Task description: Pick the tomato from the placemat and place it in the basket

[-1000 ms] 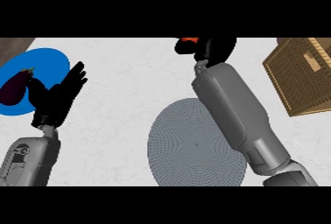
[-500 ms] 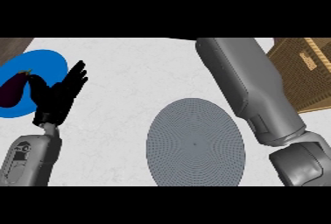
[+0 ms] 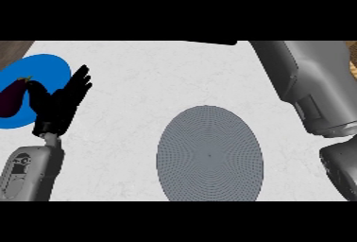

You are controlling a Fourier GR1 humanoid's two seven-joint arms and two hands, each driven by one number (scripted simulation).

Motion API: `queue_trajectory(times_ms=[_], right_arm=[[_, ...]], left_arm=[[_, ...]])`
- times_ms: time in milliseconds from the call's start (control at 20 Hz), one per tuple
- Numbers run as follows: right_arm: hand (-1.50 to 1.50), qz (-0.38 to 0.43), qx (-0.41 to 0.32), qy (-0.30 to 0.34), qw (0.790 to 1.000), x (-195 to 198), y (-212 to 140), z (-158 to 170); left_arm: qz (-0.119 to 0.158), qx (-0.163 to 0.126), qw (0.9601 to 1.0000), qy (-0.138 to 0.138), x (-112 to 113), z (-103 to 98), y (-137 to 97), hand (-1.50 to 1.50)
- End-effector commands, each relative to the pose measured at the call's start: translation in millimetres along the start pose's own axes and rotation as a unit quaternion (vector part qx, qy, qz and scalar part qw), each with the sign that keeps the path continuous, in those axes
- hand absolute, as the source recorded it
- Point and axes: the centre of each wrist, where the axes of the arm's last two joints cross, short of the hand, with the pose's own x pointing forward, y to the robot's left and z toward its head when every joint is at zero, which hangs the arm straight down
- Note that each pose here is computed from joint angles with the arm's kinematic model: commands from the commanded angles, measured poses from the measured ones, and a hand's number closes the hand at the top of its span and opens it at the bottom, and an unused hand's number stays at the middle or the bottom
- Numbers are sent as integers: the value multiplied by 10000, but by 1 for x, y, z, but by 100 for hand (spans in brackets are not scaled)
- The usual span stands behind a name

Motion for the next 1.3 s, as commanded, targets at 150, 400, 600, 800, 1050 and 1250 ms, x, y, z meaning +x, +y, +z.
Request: queue_trajectory(times_ms=[150, 400, 600, 800, 1050, 1250], right_arm=[[150, 568, -615, 1203, 9892, 1, -17, -39], [150, 716, -870, 1507, 9821, -25, -9, -60], [150, 787, -1018, 1633, 9782, -39, -9, -73], [150, 903, -916, 1681, 9773, -62, 7, -73], [150, 768, -897, 1646, 9793, -88, 34, -53], [150, 745, -871, 1748, 9779, -92, 27, -68]], left_arm=[[-17, 41, 10000, 2, -6, 1, 8, 0], [-12, 65, 9999, 98, 2, -3, -2, 0], [64, 80, 9998, 154, -7, 4, 1, 0], [91, 181, 9998, 76, -9, 6, 4, 0], [78, 333, 9992, 221, -23, 12, 22, 0], [58, 242, 9995, 208, -15, 12, 13, 0]])
